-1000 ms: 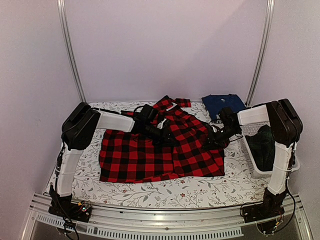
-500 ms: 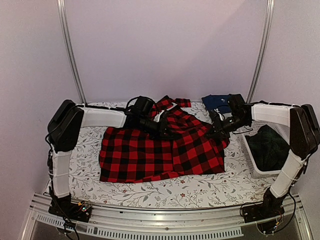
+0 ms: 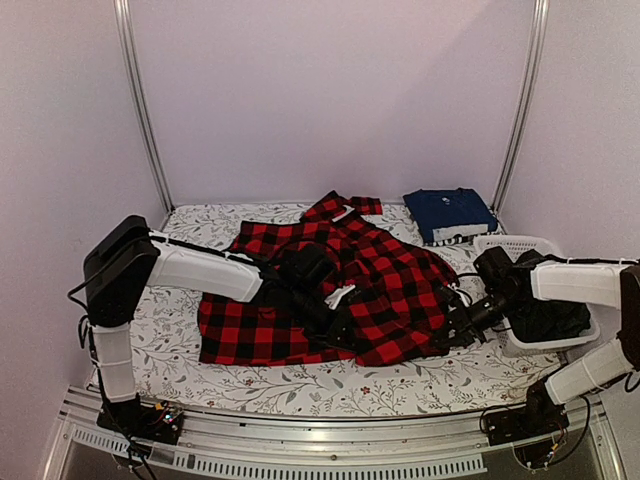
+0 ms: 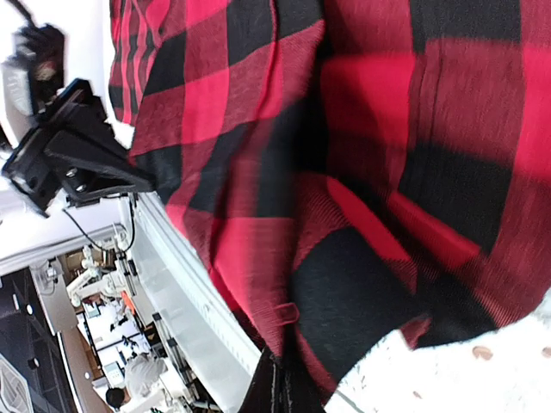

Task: Fold and stack the mixed laundry pile
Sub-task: Flatten out the crumpled shirt at the center of the board, then move the flattened shirt to the center of the board.

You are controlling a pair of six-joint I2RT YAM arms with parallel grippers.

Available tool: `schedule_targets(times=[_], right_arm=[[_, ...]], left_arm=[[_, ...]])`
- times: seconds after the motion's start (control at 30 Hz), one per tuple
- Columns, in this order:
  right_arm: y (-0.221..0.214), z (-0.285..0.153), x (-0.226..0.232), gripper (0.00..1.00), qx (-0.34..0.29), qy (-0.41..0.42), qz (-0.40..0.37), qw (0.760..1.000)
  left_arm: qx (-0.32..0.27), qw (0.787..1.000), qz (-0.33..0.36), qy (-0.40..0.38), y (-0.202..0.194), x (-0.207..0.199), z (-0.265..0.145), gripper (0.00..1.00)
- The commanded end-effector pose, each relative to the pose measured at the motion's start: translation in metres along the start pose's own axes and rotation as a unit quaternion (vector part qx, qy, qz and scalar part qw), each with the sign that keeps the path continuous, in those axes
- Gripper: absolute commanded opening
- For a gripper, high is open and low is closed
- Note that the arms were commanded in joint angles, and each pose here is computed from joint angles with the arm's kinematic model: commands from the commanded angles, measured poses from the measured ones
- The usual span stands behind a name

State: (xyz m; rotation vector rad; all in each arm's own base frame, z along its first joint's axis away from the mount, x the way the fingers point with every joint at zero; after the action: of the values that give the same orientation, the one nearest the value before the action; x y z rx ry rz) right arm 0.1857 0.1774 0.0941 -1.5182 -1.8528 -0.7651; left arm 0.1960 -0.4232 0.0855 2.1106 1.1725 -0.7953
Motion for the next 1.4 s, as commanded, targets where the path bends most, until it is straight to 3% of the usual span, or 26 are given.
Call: schedule_targets(times=[0.0,0.13,0.17,0.23,0.3,0.37,0.43,0.6,0.77,0.9,1.0,1.17,1.37], right_arm=[[-0.022,0.0,0.009,0.0,0.009,0.021,0.002,1.0],[-0.039,0.003,0.01,0.0,0.025,0.031,0.007,0.999],[-0.042,0.004,0.011,0.07,0.032,0.034,0.009,0.999],[-0.042,0.002,0.013,0.35,0.037,0.032,0.005,0.999],[-0.027,-0.007,0.023,0.52,0.014,0.023,-0.029,0.999],[-0.005,-0.017,0.037,0.58,-0.024,0.016,-0.055,0.998],[0.021,-0.027,0.052,0.62,-0.064,0.008,-0.076,0.995],[0.089,-0.027,0.07,0.63,-0.111,0.01,-0.098,0.989],[0.16,-0.009,0.068,0.61,-0.108,-0.008,-0.116,0.987],[0.216,-0.005,0.057,0.61,-0.129,-0.056,-0.13,0.981],[0.254,-0.004,0.04,0.58,-0.144,-0.073,-0.12,0.98],[0.298,0.005,0.003,0.52,-0.161,-0.104,-0.095,0.977],[0.29,0.046,-0.048,0.47,-0.109,-0.124,-0.059,0.985]], left_arm=[[0.013,1.0,0.016,0.022,-0.023,0.0,-0.004,0.0],[0.018,0.999,0.014,0.034,-0.032,0.005,-0.006,0.0],[0.021,0.999,0.016,0.034,-0.033,0.005,-0.006,0.02],[0.031,0.999,0.027,0.029,-0.034,0.002,-0.009,0.25],[0.016,0.999,0.047,0.012,-0.03,-0.009,-0.02,0.41],[-0.018,0.998,0.059,0.003,-0.021,-0.015,-0.039,0.55],[-0.053,0.997,0.052,0.004,-0.008,-0.009,-0.059,0.6],[-0.117,0.993,-0.005,0.013,0.028,0.033,-0.104,0.62],[-0.158,0.986,-0.034,0.045,0.062,0.072,-0.143,0.63],[-0.213,0.967,-0.073,0.116,0.094,0.123,-0.193,0.69],[-0.249,0.952,-0.095,0.151,0.12,0.159,-0.226,0.65],[-0.234,0.94,-0.147,0.201,0.148,0.229,-0.238,0.51],[-0.183,0.93,-0.192,0.252,0.132,0.277,-0.226,0.43]])
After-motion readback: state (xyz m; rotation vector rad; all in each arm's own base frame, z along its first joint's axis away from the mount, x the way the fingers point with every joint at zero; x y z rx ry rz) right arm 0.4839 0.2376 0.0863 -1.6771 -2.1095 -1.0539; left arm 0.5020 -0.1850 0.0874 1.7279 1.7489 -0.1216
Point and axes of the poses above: each gripper's point midway between its finger pads, its own z axis out along the fingers, its own x axis along the line the jaws close on, y = z × x, the point moved 3 cm from there along -z, back along the fingers, and after that the axes turned 3 degrees about -z, right-handed, at the moved point
